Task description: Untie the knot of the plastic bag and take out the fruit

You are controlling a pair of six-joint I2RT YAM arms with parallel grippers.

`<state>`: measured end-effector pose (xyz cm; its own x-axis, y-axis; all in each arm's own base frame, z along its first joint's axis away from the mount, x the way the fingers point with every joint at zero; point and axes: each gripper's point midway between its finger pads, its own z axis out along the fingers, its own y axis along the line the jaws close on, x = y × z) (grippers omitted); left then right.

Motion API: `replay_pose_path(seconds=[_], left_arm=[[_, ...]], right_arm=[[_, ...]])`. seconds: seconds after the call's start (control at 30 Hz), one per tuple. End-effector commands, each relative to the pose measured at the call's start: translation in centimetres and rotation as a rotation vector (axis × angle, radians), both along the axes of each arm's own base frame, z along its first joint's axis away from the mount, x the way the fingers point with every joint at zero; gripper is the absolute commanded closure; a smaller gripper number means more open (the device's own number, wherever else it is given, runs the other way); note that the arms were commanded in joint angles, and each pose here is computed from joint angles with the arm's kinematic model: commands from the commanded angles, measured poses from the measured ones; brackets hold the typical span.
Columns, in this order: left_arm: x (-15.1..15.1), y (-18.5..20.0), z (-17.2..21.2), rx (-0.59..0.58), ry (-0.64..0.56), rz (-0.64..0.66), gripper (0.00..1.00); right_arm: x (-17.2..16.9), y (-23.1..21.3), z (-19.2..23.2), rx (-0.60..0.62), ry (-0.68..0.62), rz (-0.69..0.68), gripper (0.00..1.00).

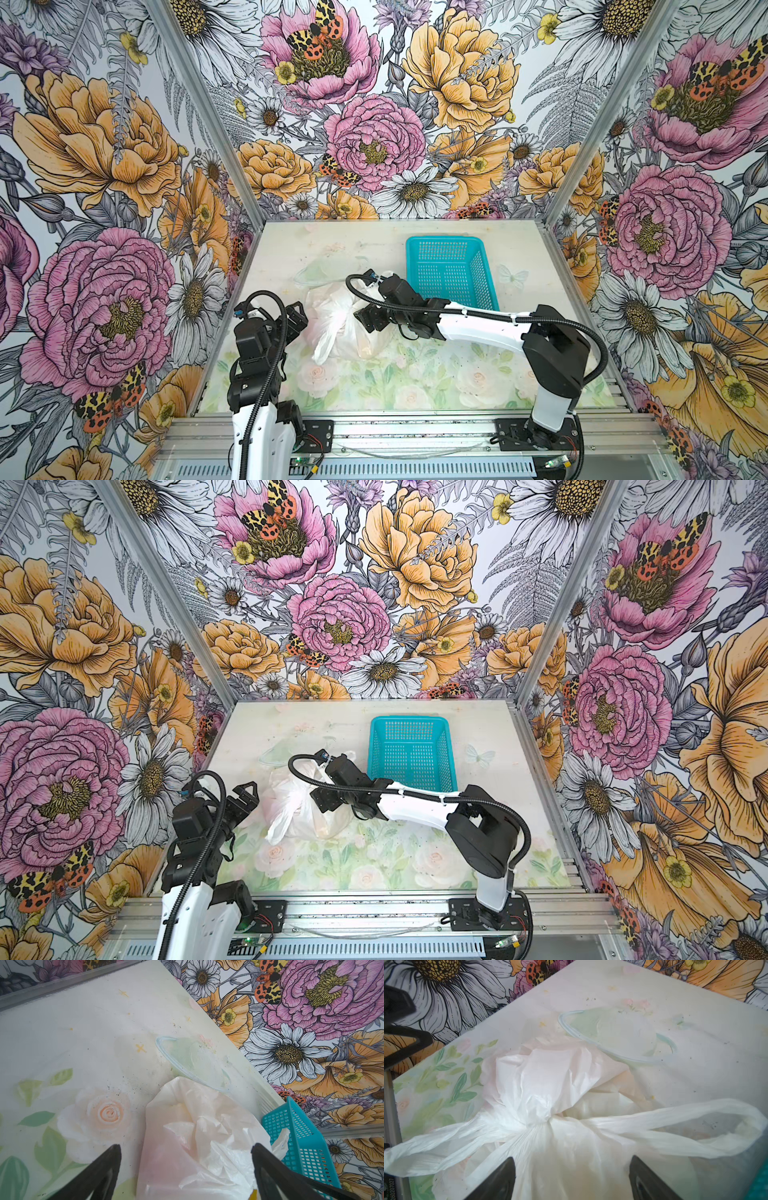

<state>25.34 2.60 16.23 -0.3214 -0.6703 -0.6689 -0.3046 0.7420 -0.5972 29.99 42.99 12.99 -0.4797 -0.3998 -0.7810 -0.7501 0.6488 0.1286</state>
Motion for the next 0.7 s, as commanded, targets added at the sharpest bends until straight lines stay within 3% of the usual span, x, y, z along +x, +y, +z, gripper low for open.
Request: replay_pose_path(seconds=[0.0, 0.07, 0.2, 0.27, 0.47, 0.67], left_arm=[[0.5, -1.3, 1.9, 0.023, -0.062, -0.085, 0.01], [0.7, -2.0, 2.2, 0.036, -0.064, -0.11, 0.01], [1.4, -4.1, 2.5, 0.091, -0.042, -0.171, 0.01], [1.7, -5.4, 2.6, 0.134, -0.028, -0.203, 0.01], [3.1, -8.6, 2.4, 0.245, 0.03, -0.273, 0.01], [5.3, -10.3, 1.4, 0.241, 0.069, -0.303, 0.01]], right_arm=[[0.6, 1.4, 1.2, 0.029, -0.027, 0.019, 0.28], [0.6, 1.6, 1.1, 0.026, -0.03, 0.032, 0.41], [0.8, 1.1, 0.7, 0.008, -0.038, 0.02, 0.86], [0.8, 0.8, 0.7, 0.01, -0.039, 0.019, 1.0], [-0.1, 0.1, 2.1, 0.078, -0.079, 0.036, 1.0], [-0.8, -0.4, 3.1, 0.134, -0.108, 0.051, 1.0]])
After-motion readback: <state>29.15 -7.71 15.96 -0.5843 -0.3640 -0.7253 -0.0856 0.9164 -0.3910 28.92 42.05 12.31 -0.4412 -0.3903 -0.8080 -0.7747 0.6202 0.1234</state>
